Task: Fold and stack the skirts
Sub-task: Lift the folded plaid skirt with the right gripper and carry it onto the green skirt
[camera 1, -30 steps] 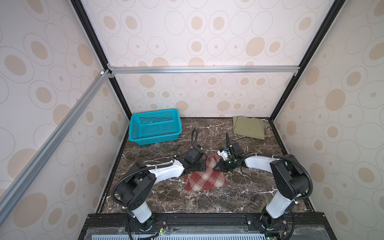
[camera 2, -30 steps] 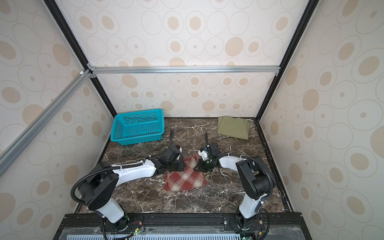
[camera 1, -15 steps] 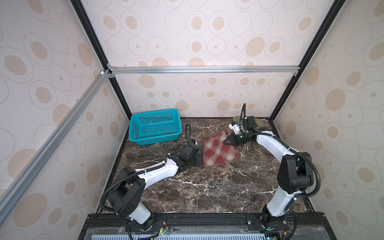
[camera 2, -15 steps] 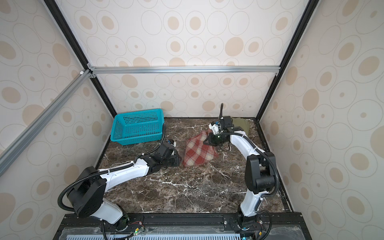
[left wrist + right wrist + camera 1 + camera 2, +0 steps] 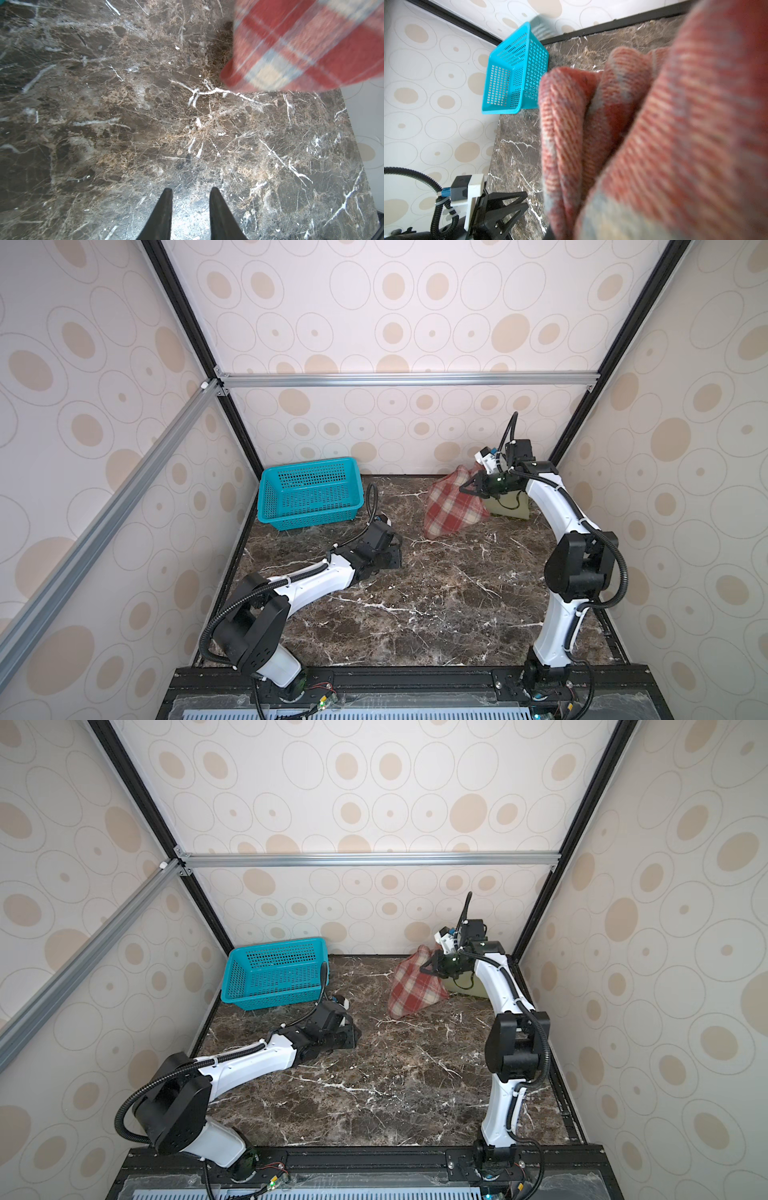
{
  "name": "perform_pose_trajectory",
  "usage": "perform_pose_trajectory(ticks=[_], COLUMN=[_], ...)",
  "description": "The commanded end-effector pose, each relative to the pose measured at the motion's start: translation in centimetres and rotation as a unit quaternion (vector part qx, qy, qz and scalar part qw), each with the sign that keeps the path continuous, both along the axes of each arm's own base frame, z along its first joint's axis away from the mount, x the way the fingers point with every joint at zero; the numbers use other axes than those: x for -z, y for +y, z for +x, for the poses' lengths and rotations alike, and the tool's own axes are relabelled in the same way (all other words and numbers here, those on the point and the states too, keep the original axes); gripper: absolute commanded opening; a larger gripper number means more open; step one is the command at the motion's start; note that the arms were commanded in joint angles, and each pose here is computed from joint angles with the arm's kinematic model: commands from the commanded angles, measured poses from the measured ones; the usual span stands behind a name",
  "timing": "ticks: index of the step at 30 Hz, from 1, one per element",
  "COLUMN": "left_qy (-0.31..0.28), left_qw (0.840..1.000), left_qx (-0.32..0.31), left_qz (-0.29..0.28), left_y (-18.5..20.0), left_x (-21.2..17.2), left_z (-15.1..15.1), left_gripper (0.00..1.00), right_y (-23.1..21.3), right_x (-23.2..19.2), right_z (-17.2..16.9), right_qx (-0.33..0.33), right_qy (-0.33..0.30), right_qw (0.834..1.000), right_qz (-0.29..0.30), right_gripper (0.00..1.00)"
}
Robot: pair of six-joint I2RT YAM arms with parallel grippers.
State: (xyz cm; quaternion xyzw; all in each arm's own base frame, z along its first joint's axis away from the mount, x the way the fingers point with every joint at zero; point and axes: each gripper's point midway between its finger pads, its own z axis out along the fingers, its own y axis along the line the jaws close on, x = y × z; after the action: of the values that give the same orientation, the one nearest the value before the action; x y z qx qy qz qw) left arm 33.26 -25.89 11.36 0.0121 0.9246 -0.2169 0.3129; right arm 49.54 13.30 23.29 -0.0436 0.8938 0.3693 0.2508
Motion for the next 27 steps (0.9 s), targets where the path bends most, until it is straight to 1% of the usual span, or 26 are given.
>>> perform_pose_trajectory(ticks=[1, 6, 10, 16, 19, 23, 27], left_qy=[-0.019, -0.013, -0.005, 0.007, 0.013, 0.024, 0.035], left_qw=[1.0, 1.0, 1.0, 1.0, 0.999, 0.999, 0.998], left_qx=[-0.001, -0.006, -0.012, -0.023, -0.031, -0.039, -0.045], left_qz=[-0.005, -0.005, -0.004, -0.001, -0.003, -0.011, -0.016], left_y=[-0.3, -0.3, -0.3, -0.5, -0.6, -0.9, -1.1], left_x=[-1.5, -1.2, -0.7, -0.2, 0.1, 0.7, 1.4], left_z=[1.4, 1.9, 2.4, 3.2, 3.5, 3.7, 3.8], left_gripper=[0.31, 0.31, 0.31, 0.31, 0.31, 0.31, 0.31], right_y=[-0.8, -2.8, -3.5, -4.0, -5.2, -7.4, -11.1], right_x=[-1.6, -2.6, -3.9, -4.4, -4.4, -3.5, -1.5], right_z=[1.3, 4.1, 6.0, 8.7, 10.0, 11.3, 11.6], right_qx=[-0.014, -0.006, -0.009, -0.014, -0.005, 0.006, 0.034], right_qy=[-0.021, -0.034, -0.058, -0.089, -0.102, -0.098, -0.084], right_qw=[0.999, 0.998, 0.996, 0.991, 0.988, 0.983, 0.985], right_qz=[0.021, 0.056, 0.065, 0.1, 0.12, 0.155, 0.149], right_gripper=[0.0, 0.0, 0.0, 0.0, 0.0, 0.0, 0.0])
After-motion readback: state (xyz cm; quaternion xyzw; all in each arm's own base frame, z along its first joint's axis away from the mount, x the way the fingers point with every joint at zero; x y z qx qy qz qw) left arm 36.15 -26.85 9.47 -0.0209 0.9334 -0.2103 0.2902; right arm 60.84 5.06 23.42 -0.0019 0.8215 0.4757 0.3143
